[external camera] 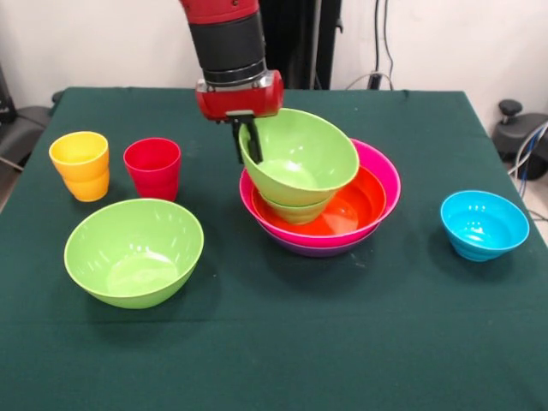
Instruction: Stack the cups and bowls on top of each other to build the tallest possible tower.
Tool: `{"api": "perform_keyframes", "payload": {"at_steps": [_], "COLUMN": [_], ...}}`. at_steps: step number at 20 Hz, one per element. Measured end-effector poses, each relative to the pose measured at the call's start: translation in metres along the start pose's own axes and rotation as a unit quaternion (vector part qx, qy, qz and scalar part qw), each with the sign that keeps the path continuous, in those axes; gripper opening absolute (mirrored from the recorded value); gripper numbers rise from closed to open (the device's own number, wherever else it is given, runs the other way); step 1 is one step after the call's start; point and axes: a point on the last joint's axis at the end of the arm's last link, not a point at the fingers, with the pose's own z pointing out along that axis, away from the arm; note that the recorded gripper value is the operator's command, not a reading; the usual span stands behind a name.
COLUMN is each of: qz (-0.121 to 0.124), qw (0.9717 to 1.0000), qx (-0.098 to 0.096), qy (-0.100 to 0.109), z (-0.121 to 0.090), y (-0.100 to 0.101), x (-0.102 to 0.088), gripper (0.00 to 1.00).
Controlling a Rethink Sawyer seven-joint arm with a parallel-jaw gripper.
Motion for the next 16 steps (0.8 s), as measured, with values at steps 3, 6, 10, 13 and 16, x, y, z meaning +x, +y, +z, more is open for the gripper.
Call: {"api": "perform_keyframes", "payload": {"at_steps": [3,6,10,13,16], "qz": [-0.011,-0.032,-0.051,-0.06,-0.057], "qw": [0.9999,0.9994,0.9983,0.9976,0.9978], "qx": [0.004,0.011,0.017,0.018,0.018], "qy": [0.001,-0.008,-0.024,-0.03,-0.029], "z": [0.004,0.006,0.004,0.002,0.002], "y": [0.011,0.028,0.044,0.052,0.05], "x": [0.004,0.005,0.002,0.001,0.001], "gripper": [0.0,0.0,0.0,0.0,0.0]}}
